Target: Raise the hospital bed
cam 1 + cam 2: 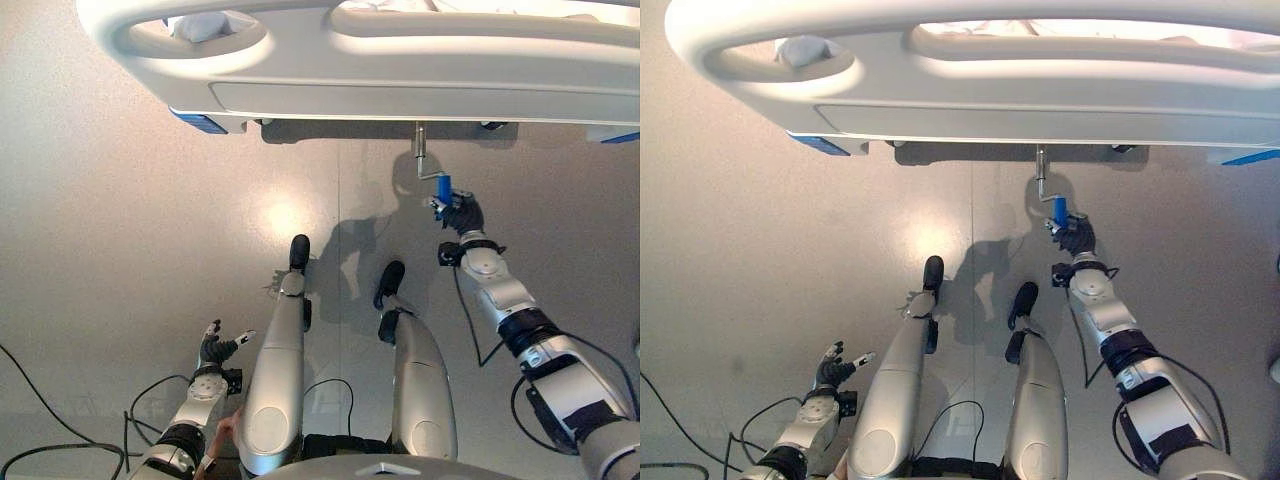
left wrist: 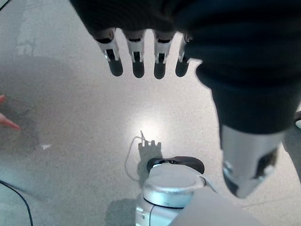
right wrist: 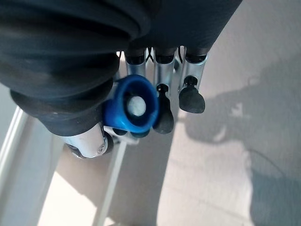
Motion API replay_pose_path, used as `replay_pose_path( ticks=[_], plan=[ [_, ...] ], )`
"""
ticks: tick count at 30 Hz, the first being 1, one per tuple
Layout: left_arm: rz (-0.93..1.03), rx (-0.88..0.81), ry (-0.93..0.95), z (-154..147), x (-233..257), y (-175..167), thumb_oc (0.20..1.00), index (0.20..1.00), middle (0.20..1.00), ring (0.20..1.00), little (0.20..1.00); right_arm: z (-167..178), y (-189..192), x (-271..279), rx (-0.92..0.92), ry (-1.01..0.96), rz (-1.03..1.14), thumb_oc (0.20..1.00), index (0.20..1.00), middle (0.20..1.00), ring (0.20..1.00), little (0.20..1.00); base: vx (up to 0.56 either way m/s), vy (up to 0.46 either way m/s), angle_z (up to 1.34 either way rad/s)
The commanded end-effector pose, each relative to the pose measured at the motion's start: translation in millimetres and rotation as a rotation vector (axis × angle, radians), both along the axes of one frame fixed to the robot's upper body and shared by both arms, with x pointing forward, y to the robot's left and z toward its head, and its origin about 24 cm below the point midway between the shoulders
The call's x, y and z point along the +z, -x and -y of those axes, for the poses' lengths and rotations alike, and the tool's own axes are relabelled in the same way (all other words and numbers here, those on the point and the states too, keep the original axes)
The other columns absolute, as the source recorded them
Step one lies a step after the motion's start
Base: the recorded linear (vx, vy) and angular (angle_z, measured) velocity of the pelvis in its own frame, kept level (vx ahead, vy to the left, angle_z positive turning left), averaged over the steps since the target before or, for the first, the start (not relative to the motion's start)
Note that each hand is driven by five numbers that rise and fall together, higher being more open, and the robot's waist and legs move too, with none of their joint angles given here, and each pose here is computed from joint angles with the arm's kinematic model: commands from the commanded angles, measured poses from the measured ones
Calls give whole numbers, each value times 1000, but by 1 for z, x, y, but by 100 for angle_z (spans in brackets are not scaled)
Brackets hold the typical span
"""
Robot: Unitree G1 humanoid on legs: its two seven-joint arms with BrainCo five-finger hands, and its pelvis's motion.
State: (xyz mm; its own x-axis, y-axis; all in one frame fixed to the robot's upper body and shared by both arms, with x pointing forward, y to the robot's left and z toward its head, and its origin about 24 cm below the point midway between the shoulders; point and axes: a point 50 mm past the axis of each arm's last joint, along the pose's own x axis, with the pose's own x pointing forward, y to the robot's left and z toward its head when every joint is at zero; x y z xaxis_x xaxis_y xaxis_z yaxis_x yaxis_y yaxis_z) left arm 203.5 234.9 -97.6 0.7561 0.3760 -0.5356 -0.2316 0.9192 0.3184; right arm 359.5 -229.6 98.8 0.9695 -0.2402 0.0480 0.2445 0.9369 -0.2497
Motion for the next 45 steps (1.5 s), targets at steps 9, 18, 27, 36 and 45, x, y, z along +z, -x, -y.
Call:
replay_pose_path(
  ticks=[9, 18, 27, 36, 45],
  plan=[
    [-45, 66, -18, -20, -8, 30, 1000, 1000, 1000, 1000, 1000, 102, 14, 205, -375, 123, 623, 200, 200, 200, 200, 200, 5, -2, 2],
    [-19, 59, -27, -21, -4, 28, 1000, 1000, 1000, 1000, 1000, 134, 16, 195, -530, 216, 463, 200, 200, 200, 200, 200, 0, -3, 0],
    [48, 48, -18, -17, 5, 20, 1000, 1000, 1000, 1000, 1000, 155, 16, 137, -637, 205, 202, 200, 200, 200, 200, 200, 0, -7, 0],
    [106, 33, 15, -7, 13, 11, 1000, 1000, 1000, 1000, 1000, 166, 24, 90, -714, 230, -11, 200, 200, 200, 200, 200, -8, -39, 5],
    [134, -6, 36, 2, 18, 6, 1000, 1000, 1000, 1000, 1000, 172, 34, 59, -748, 249, -153, 200, 200, 200, 200, 200, 13, -14, 6]
  ],
)
